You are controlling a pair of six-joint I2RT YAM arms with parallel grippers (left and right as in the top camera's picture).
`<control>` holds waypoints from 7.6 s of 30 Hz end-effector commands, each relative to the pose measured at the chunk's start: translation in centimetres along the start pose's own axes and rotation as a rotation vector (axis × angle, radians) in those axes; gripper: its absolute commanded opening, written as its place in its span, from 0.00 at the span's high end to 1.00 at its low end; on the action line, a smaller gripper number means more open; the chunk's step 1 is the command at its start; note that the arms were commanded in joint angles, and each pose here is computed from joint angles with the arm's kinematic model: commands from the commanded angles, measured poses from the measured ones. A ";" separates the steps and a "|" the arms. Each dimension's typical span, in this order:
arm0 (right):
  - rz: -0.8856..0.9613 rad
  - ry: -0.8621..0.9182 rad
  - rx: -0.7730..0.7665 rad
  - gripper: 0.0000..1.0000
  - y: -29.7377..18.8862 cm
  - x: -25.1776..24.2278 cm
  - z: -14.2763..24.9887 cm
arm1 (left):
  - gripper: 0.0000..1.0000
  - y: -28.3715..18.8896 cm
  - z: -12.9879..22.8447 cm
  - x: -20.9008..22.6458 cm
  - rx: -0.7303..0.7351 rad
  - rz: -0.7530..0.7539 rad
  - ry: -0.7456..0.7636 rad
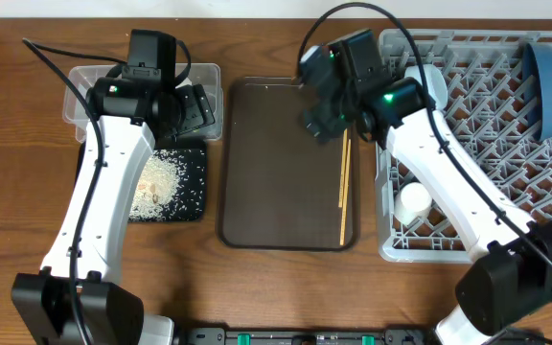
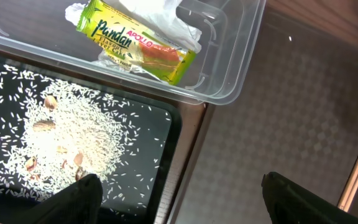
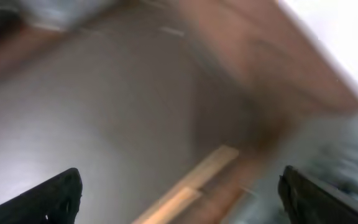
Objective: Sort waste into correct bins and load items into the dishwasher rack
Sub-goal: 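Reach the right gripper to the wooden chopsticks and grasp them, then carry the chopsticks into the rack and release with the right gripper, then reach the right gripper back to the remaining chopstick and grasp it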
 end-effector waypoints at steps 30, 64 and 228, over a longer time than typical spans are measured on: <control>0.147 0.856 0.413 0.29 5.9 -0.4 6.3 | 0.15 -0.9 -0.5 0.0 -0.027 0.005 -0.003; 0.267 0.893 0.493 0.49 12.6 0.0 11.3 | 0.15 -0.9 -0.5 0.0 -0.027 0.005 -0.003; 0.143 0.869 0.663 0.60 8.0 6.8 17.3 | 0.15 -0.9 -0.5 0.0 -0.027 0.005 -0.003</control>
Point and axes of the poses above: each gripper's point midway between its finger pads, its own y axis out along the fingers, its own x axis along the line the jaws close on, z = x × y, the point moved 4 cm from there along -y, back along the fingers, and after that the axes turned 7 degrees about -y, right-handed, at the moved point
